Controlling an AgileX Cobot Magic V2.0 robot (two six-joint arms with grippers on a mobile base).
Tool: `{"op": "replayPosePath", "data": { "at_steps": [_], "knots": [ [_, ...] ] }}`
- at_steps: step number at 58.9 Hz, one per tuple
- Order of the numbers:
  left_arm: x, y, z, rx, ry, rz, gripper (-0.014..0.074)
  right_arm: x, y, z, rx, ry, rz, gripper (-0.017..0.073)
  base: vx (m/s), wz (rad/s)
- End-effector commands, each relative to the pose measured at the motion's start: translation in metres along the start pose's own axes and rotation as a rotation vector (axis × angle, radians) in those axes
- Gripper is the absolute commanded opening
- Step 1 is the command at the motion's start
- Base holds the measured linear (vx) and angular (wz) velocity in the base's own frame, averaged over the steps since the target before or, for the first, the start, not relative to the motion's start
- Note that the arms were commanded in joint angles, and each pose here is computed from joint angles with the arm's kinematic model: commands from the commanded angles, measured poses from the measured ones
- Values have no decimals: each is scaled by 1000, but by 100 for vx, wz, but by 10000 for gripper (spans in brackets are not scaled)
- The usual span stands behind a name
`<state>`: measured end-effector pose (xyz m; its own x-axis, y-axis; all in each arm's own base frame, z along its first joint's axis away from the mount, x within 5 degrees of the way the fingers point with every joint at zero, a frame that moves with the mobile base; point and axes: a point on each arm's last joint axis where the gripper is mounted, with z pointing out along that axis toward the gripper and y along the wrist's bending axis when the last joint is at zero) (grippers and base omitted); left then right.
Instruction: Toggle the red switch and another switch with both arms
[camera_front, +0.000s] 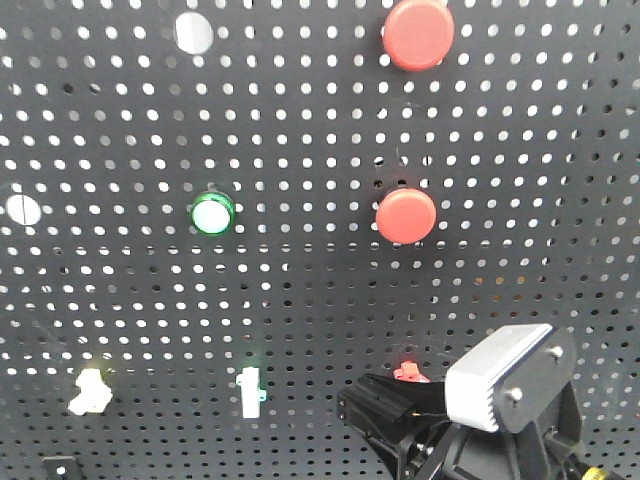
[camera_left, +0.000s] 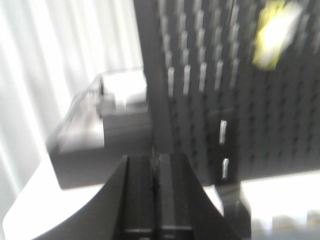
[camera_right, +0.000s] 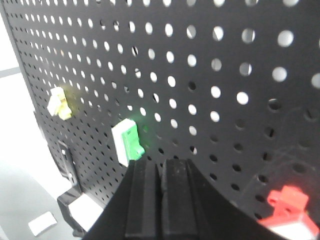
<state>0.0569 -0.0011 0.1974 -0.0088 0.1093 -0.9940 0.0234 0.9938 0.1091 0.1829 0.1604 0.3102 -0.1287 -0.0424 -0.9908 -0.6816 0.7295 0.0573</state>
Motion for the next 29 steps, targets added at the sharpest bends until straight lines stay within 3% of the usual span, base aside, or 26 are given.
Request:
{"op": "replayPosePath", "data": {
  "at_steps": [1,29],
  "knots": [
    [-1,0,0,-7,-63,-31,2,-22,3,-4,-26,-134,-7,-6,0,0],
    [0,0,0,-4,-62,-34,2,-21,3,-3,-24,-124,-6,-6,0,0]
  ]
}}
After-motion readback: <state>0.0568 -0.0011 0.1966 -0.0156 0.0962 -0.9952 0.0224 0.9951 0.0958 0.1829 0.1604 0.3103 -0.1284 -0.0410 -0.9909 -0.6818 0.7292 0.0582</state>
